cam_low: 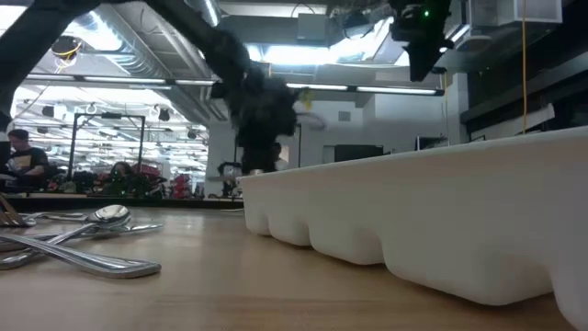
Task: Sort silverware
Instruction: Put the silver fork into the silverware tray
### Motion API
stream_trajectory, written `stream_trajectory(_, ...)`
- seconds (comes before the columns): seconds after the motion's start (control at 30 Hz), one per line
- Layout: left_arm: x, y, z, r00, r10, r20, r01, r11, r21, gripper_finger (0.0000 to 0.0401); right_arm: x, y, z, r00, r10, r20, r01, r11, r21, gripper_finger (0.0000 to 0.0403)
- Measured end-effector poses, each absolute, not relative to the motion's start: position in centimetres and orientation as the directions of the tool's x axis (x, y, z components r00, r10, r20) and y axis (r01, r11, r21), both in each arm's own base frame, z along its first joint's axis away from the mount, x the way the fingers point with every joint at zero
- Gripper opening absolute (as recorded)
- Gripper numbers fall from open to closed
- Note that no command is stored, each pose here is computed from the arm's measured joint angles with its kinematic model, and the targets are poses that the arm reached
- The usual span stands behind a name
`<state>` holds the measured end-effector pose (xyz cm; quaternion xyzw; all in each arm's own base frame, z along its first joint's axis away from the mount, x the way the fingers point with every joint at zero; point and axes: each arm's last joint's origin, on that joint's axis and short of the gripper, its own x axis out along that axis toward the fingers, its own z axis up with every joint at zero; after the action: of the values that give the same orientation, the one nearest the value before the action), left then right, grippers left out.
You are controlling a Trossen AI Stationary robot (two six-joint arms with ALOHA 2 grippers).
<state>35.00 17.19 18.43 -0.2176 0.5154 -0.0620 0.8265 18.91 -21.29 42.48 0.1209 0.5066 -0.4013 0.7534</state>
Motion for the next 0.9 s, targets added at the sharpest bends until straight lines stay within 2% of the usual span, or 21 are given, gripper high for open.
stream_trajectory(0.27,40.5,9.0,19.9,0.601,-0.377,-0.704,-0.051,0.862,-0.505,0.0003,16.6,-25.9,40.7,0.329,-0.464,-0.823,0.753,0.654,-0.068,0.0140)
stream_trajectory(0.47,43.0,3.8,21.2,0.712,-0.342,-0.614,-0.098,0.817,-0.568,0.0007,16.1,-27.8,37.2,0.356,-0.426,-0.831,0.761,0.649,-0.007,0.0140)
stream_trajectory(0.63,43.3,0.5,20.9,0.714,-0.229,-0.661,-0.208,0.833,-0.513,0.0006,16.5,-28.3,33.3,0.355,-0.383,-0.853,0.764,0.645,0.028,0.0140)
stream_trajectory(0.9,43.4,-1.9,18.5,0.658,-0.047,-0.752,-0.328,0.880,-0.342,0.0024,16.9,-28.0,28.4,0.474,-0.234,-0.849,0.749,0.615,0.248,0.0140)
